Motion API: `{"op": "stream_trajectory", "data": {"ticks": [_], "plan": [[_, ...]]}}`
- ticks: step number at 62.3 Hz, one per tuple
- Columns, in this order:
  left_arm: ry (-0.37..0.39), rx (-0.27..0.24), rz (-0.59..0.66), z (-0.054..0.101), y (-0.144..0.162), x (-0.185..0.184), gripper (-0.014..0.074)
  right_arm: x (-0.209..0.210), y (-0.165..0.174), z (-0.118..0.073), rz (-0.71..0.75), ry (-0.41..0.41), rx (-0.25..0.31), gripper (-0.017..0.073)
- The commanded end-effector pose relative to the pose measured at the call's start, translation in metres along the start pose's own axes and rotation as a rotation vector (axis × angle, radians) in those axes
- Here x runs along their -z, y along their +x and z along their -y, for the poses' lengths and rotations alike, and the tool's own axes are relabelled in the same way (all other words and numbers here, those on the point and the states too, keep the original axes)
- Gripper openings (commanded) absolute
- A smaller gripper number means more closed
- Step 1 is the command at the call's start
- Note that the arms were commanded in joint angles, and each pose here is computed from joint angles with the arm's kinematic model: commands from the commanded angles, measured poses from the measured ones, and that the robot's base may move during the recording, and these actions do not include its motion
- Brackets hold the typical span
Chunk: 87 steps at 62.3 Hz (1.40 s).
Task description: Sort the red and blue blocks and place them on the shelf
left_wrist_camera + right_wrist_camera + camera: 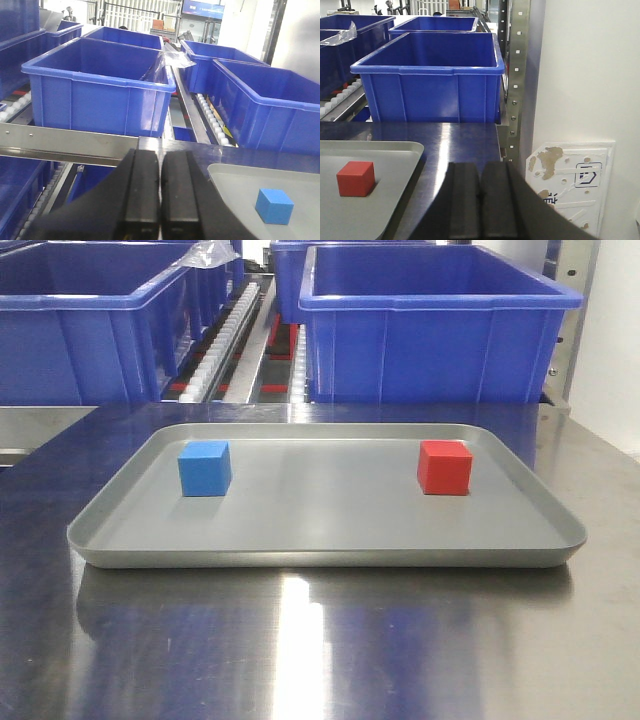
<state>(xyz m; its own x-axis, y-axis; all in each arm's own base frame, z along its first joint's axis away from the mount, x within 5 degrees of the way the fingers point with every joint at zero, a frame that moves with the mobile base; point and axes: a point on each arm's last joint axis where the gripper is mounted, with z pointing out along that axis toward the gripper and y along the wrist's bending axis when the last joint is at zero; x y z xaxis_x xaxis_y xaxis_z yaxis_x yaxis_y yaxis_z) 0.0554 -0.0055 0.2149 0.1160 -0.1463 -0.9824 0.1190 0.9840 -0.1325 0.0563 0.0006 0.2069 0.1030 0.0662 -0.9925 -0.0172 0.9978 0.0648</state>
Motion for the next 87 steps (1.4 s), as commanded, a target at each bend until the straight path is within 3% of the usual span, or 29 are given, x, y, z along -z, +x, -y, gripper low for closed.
{"op": "stream_trajectory", "data": {"ticks": [1,36,62,81,87], "plan": [[-0.003,0.004,0.064,-0.002,0.006,0.002,0.0124,0.003,-0.017,-0.001,0.129,-0.007,0.013,0.0051],[-0.003,0.004,0.064,-0.002,0.006,0.002,0.0124,0.005,-0.031,-0.002,0.092,-0.007,0.013,0.0051],[-0.003,0.004,0.064,-0.002,0.006,0.002,0.0124,0.008,-0.067,-0.006,-0.238,-0.001,0.014,0.0051],[-0.003,0.004,0.064,-0.002,0.006,0.002,0.0124,-0.021,-0.076,-0.007,-0.501,0.011,0.013,0.0051],[-0.003,0.004,0.064,-0.002,0.006,0.002,0.0124,-0.034,-0.082,-0.006,-0.575,0.024,0.039,0.0051]]}}
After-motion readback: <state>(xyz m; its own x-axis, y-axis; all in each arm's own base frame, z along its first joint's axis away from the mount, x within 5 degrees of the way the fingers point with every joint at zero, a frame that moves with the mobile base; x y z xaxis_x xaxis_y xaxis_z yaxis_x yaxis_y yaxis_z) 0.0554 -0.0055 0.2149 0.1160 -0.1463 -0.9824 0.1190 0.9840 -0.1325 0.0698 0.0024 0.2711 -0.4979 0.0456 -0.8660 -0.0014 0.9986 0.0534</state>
